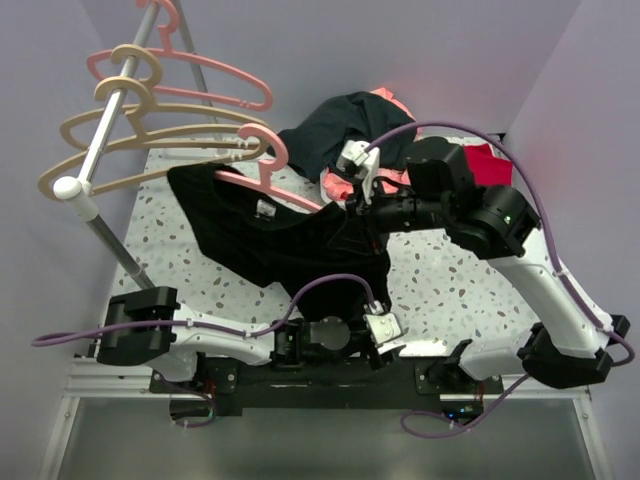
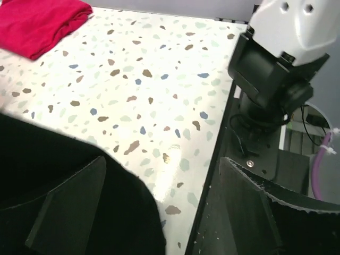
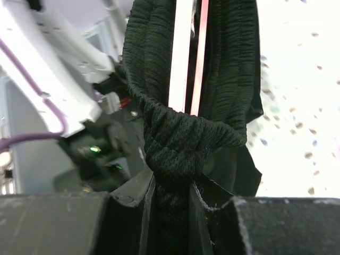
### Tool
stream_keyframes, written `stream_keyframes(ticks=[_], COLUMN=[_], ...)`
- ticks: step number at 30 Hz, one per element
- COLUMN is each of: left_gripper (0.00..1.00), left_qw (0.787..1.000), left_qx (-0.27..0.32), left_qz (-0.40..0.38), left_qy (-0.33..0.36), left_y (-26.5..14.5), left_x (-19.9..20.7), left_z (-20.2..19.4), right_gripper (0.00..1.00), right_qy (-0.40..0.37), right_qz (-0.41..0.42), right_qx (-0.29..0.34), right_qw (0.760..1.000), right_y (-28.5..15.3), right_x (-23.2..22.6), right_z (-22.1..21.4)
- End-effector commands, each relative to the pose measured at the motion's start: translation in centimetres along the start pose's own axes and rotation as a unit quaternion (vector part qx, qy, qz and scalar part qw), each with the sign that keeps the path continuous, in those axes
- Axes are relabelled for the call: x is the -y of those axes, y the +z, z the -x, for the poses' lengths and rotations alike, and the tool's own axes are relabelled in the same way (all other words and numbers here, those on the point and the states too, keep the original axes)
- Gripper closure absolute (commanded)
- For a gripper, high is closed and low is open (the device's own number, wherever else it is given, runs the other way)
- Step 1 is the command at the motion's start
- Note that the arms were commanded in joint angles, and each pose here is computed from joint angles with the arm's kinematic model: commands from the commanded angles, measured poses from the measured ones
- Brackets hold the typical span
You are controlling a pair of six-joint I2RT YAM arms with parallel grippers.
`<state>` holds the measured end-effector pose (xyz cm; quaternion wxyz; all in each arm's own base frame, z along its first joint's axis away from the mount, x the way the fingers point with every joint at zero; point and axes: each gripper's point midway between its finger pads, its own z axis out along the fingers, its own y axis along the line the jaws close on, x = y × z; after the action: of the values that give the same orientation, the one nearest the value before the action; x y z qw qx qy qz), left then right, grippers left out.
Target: Place the shorts on the hanger
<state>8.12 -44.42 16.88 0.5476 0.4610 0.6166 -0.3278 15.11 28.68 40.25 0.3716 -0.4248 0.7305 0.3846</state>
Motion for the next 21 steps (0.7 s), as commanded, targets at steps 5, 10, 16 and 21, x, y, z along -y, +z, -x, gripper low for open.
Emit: stream_keyframes(ticks=[5, 10, 16, 21], left_gripper=[0.08, 0.09, 0.09, 0.09], left_qw=[0.998, 0.997, 0.996, 0.995], left_qx=[0.051, 0.055, 0.046, 0.047], left_qz=[0.024, 0.037, 0.058, 0.081], left_qy=[-0.03, -0.036, -0.039, -0.043], left_y=[1.3, 1.1, 0.6, 0.3], left_x=[-2.2, -3.4, -4.2, -5.1], left_z=[1.5, 1.7, 0.5, 0.1], right_gripper=[1.0, 1.0, 1.0, 1.0], right_qy=[-0.095, -0.127, -0.143, -0.159], right_qz=[0.037, 0.036, 0.035, 0.038], right_qx=[0.102, 0.111, 0.14, 0.157], right_qw=[0.989, 0.985, 0.979, 0.974], right_y=[3.1, 5.6, 7.5, 9.1], right_x=[-3.4, -3.1, -3.4, -4.0], right_z=[8.5, 10.2, 12.1, 13.1])
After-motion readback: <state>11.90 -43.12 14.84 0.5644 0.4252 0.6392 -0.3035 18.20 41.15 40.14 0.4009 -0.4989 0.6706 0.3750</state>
